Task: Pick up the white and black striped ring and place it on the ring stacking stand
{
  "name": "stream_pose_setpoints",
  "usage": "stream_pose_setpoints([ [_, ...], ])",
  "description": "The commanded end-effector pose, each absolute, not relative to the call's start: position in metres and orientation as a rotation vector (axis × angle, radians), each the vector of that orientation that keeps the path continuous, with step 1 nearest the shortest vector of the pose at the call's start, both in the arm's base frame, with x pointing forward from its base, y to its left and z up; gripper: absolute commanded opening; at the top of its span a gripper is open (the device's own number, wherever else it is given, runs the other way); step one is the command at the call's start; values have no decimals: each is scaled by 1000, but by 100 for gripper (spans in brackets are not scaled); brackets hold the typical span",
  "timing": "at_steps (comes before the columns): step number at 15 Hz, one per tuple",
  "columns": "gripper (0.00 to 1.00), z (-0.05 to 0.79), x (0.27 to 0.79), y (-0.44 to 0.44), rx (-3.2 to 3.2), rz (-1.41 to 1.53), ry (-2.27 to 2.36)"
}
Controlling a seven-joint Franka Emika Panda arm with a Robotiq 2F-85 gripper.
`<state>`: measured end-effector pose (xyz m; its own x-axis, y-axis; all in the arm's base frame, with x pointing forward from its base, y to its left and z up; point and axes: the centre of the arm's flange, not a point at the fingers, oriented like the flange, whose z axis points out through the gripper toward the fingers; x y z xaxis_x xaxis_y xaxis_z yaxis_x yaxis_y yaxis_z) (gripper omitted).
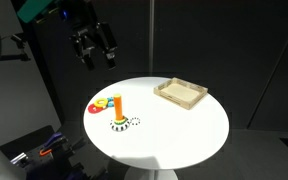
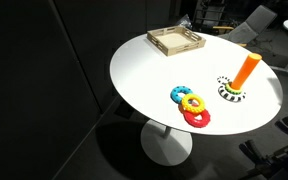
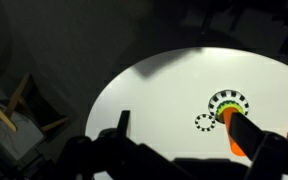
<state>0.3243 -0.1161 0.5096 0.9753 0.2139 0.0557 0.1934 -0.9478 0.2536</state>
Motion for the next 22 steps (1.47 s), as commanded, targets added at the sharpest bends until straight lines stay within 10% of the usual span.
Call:
stream_pose_setpoints([
  [1, 100, 489, 333, -135, 2819, 89, 181],
  [22, 100, 355, 424, -158, 3006, 262, -150],
])
